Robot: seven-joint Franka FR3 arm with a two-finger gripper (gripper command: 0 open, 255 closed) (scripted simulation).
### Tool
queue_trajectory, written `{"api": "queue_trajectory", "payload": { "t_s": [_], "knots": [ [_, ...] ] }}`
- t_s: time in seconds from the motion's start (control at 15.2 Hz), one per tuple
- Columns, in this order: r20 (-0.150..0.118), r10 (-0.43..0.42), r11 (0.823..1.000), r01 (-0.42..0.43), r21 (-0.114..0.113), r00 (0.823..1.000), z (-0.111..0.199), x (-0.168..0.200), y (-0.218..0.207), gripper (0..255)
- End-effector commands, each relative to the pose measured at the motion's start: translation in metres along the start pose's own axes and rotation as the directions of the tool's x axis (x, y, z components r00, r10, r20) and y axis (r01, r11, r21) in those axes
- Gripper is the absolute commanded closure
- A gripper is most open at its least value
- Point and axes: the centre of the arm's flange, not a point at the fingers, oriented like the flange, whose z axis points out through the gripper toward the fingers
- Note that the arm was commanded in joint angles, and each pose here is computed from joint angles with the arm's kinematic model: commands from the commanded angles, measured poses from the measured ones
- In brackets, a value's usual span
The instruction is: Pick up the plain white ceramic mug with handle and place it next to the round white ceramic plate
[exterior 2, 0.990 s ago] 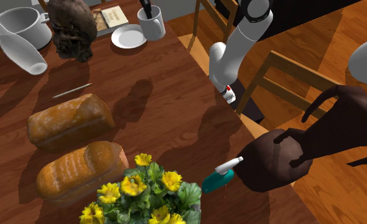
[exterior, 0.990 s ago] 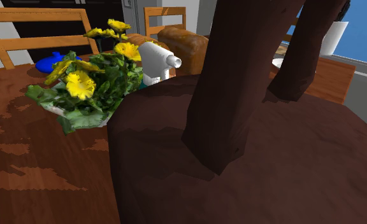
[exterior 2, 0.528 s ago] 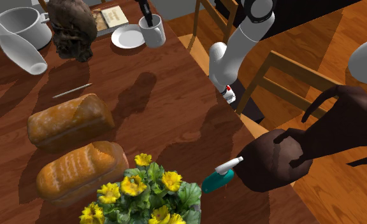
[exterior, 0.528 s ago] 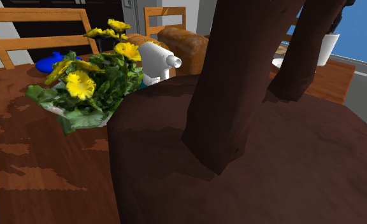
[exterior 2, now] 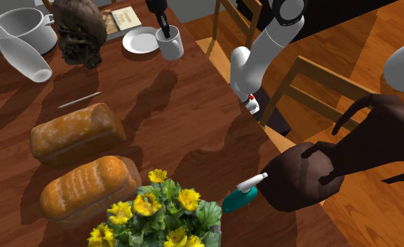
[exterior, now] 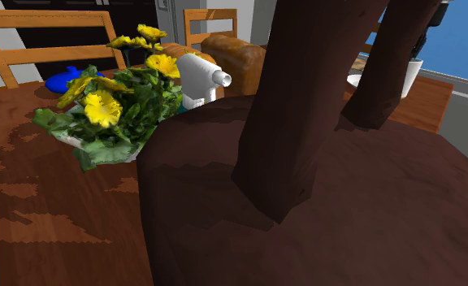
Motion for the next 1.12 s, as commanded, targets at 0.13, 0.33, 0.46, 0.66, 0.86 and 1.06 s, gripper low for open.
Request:
{"api": "queue_trajectory", "payload": {
  "t_s": [0.13,0.33,0.46,0.66,0.86,1.06],
  "knots": [
    [-0.001,0.000,1.000,0.000,0.000,1.000,0.021,0.002,0.001,255],
    [-0.001,0.000,1.000,0.000,0.000,1.000,0.036,0.004,0.001,255],
    [-0.001,0.000,1.000,0.000,0.000,1.000,0.047,0.005,0.001,255],
    [-0.001,0.000,1.000,0.000,0.000,1.000,0.051,0.006,0.001,255],
    [-0.001,0.000,1.000,0.000,0.000,1.000,0.051,0.006,0.001,255],
    [-0.001,0.000,1.000,0.000,0.000,1.000,0.051,0.006,0.001,255]
  ]
}}
